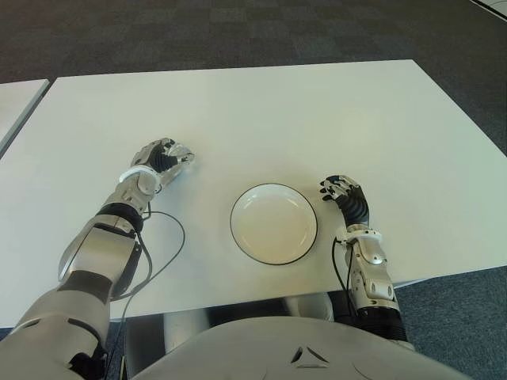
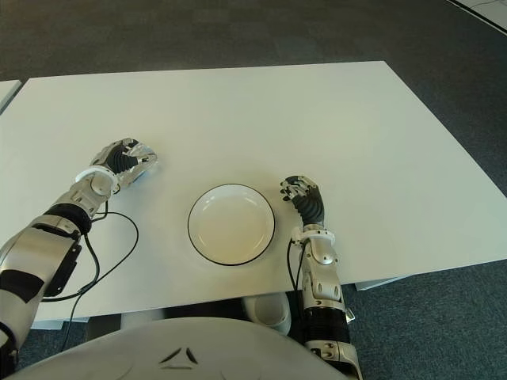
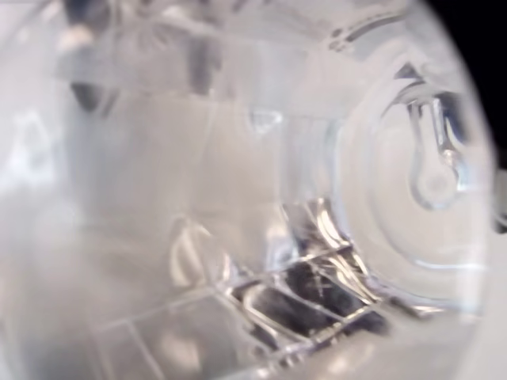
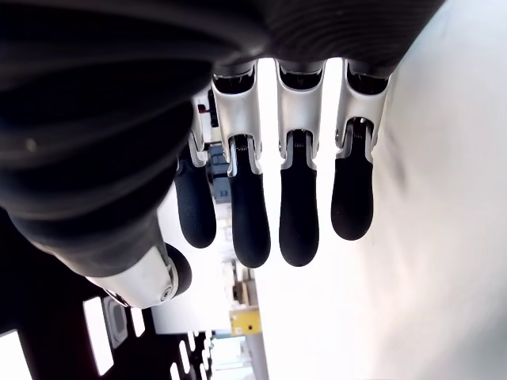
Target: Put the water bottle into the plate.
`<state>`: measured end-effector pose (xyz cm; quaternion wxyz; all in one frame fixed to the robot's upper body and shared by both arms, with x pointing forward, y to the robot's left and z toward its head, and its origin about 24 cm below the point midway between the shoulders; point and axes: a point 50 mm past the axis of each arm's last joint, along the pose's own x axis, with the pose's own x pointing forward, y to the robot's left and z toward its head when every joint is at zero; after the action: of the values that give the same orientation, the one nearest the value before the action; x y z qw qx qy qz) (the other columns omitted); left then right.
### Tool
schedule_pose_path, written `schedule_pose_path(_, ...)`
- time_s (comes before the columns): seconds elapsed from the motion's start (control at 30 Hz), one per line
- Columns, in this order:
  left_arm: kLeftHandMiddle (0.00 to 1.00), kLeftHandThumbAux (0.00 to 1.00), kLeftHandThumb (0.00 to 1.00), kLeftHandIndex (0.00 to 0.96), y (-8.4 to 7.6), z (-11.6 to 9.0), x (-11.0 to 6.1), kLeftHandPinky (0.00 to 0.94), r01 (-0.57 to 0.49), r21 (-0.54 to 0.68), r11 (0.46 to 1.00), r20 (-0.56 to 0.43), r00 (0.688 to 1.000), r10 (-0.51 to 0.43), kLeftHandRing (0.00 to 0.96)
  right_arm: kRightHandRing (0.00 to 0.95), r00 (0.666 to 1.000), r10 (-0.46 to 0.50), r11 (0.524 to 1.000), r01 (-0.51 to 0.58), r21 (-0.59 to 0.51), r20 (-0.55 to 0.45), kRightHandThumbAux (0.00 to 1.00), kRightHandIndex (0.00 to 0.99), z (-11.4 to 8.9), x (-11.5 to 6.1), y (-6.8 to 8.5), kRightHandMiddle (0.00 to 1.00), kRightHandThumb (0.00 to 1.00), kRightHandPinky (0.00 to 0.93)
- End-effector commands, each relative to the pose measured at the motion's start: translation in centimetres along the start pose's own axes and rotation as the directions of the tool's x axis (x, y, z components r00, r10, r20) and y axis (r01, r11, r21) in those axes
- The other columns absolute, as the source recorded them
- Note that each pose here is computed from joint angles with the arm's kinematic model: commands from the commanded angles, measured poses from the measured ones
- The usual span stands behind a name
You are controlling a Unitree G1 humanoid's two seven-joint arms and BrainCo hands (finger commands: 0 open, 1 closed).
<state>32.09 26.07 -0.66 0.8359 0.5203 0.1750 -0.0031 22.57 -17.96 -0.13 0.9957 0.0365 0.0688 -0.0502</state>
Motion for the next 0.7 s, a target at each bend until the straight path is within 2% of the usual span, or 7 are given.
schedule_pose_path(0.03,0.488,0.605,0.906,0.463,-3.58,-2.31,-1.66,0.546,0.122,0.067,0.990,-0.101,0.988,-0.115,0.593,0.501,1.000,0.000,1.000,0.000,0.012,-0.014,0.736,0.429,-0.24,-0.10,-0.02,0.492,0.705,0.538)
schedule_pose_path(0.13,0.496,0.636,0.874,0.438,-3.72,-2.29,-1.65,0.584,0.132,0.118,0.984,-0.111,0.987,-0.119,0.637,0.502,1.000,0.000,1.000,0.000,0.010,-0.014,0.735,0.429,-0.25,-0.10,-0.03,0.492,0.705,0.538)
schedule_pose_path(0.33,0.526,0.664,0.851,0.397,-3.97,-2.08,-1.64,0.785,0.135,0.198,0.971,-0.110,0.987,-0.115,0.774,0.499,1.000,0.000,1.000,0.000,0.005,-0.012,0.736,0.428,-0.26,-0.09,-0.04,0.488,0.705,0.533)
schedule_pose_path(0.53,0.533,0.669,0.850,0.392,-4.10,-1.88,-1.64,0.859,0.123,0.196,0.973,-0.103,0.989,-0.104,0.825,0.501,1.000,-0.002,1.000,0.002,0.001,-0.011,0.736,0.427,-0.24,-0.05,-0.07,0.488,0.704,0.536)
schedule_pose_path(0.7,0.540,0.668,0.852,0.395,-4.17,-1.64,-1.64,0.873,0.106,0.179,0.978,-0.086,0.992,-0.092,0.853,0.502,1.000,-0.002,1.000,0.002,0.000,-0.009,0.736,0.428,-0.22,-0.03,-0.07,0.491,0.703,0.538)
